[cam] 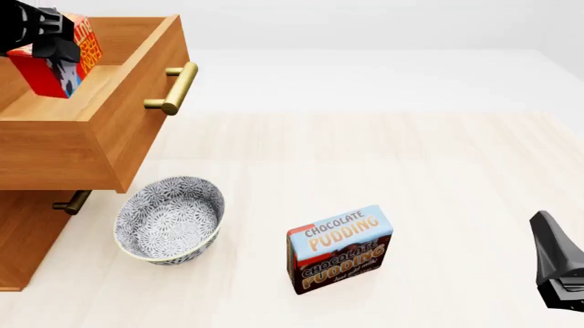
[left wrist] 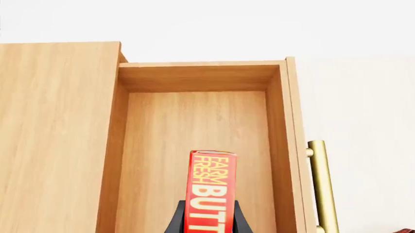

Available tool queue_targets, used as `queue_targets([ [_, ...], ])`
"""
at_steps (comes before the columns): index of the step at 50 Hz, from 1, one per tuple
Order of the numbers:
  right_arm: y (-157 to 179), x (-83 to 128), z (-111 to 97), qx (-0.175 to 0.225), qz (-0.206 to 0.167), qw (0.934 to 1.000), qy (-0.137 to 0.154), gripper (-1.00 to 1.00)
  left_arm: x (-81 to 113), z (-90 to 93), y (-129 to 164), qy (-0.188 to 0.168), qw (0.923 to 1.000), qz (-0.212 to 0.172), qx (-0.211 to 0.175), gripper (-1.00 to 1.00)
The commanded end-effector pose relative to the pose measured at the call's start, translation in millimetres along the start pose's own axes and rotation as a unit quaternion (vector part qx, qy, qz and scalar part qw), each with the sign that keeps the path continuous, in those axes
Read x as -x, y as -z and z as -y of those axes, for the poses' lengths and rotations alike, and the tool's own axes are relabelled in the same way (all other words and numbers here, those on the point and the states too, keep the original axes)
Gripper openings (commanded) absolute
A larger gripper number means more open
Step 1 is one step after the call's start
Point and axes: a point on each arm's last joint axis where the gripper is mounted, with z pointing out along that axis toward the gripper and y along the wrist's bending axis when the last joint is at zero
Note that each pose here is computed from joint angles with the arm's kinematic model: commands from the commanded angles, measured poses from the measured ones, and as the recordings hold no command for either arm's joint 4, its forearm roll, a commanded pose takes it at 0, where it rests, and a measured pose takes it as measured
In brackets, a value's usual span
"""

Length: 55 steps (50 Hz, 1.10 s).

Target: Put the butter at the back in the top drawer of the cabinet and close it.

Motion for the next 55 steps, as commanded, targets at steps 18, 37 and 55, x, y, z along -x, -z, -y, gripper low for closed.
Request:
queue_targets([
  [18,0.0,0.0,0.0,0.0,0.0,1.0,0.0,1.0,1.6,-8.2,-15.8,0.003,0.9999,-0.002,0.01,-1.0],
  [37,0.0,0.0,0.0,0.0,0.0,1.0,0.0,1.0,-1.2,-14.2,-30.3,0.011,0.9998,-0.01,0.017,-1.0],
  [55,0.0,0.0,0.0,0.0,0.0,1.0,0.0,1.0,-5.4,-16.0,-45.7,0.022,0.9994,-0.022,0.018,-1.0],
])
